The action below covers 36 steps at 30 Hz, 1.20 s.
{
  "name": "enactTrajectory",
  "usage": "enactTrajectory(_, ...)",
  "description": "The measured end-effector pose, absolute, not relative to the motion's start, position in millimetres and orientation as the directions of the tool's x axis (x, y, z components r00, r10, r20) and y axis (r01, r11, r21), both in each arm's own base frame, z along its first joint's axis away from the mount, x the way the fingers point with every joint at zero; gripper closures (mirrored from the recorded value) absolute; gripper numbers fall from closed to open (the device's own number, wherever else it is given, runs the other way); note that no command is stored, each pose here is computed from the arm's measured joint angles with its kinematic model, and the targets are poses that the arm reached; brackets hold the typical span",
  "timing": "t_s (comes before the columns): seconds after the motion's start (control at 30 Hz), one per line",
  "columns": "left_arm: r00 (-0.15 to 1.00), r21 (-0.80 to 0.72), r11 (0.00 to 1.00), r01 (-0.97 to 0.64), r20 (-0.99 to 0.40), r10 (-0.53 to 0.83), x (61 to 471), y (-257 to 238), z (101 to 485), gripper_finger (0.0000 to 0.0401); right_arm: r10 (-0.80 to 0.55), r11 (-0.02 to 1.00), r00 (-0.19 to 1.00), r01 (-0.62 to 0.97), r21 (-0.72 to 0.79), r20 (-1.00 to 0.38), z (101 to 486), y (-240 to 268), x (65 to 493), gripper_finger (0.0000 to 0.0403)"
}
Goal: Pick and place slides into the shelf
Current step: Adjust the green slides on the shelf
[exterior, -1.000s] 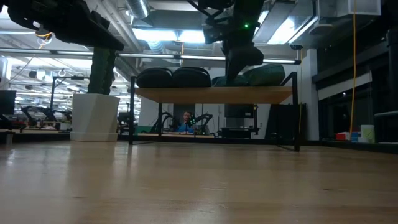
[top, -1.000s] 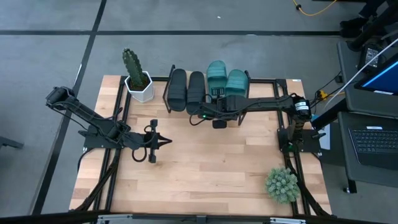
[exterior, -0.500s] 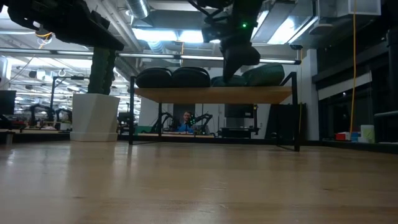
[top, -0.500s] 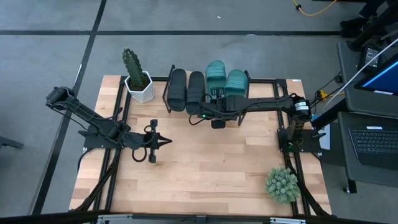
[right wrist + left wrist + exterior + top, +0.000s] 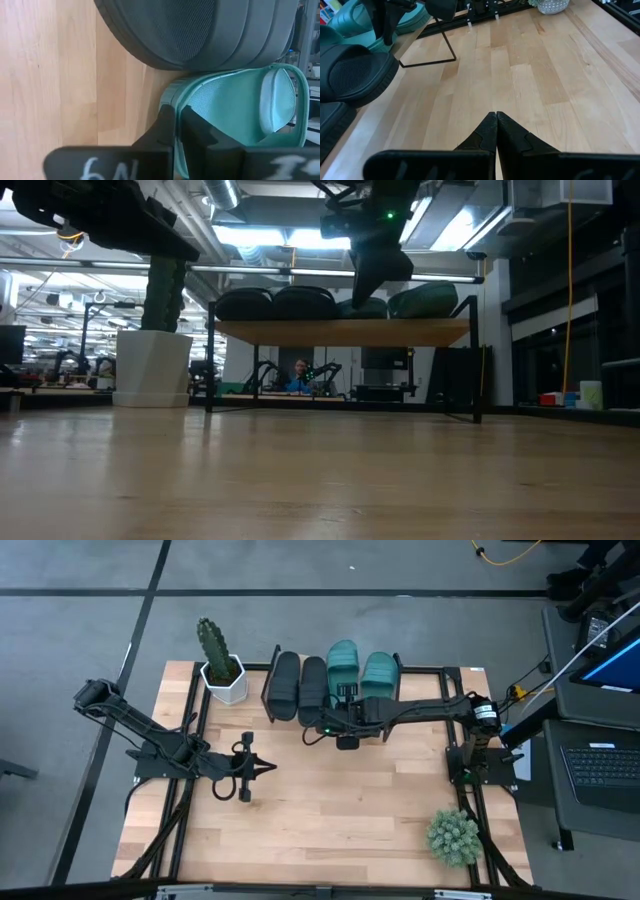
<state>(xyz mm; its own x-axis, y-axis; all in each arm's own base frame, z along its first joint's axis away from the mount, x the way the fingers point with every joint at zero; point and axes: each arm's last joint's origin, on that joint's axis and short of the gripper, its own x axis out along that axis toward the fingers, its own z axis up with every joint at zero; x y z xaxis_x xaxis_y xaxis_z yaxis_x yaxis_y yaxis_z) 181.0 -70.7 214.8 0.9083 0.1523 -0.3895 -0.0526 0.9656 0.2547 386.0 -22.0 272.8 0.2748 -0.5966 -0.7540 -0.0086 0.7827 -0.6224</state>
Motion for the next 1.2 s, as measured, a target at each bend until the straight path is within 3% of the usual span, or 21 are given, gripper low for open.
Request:
enactTrajectory(0.17, 0.908, 0.254, 0.966, -0.053, -0.389, 0.152, 181, -71, 215, 0.0401, -0.597, 0.783, 0.274, -0.01, -0.622, -0.755, 273, -22, 386, 0.0378)
enactTrajectory(0.5, 0.908, 0.253, 0.966, -0.053, -0.389, 0.152, 181, -71, 215, 0.0401, -0.596, 0.787, 0.276, 0.018, -0.616, -0.754, 273, -22, 386, 0.0288)
enactTrajectory(1.0, 0.908, 0.253, 0.966, -0.053, -0.389, 0.152, 181, -71, 215, 0.0401, -0.595, 0.786, 0.277, 0.007, -0.618, -0.754, 273, -21, 386, 0.0279)
enactTrajectory(1.2, 0.908, 0.253, 0.966, -0.053, -0.389, 0.152, 181, -71, 215, 0.0401, -0.594, 0.787, 0.297, 0.018, -0.617, -0.748, 290, -19, 387, 0.0279)
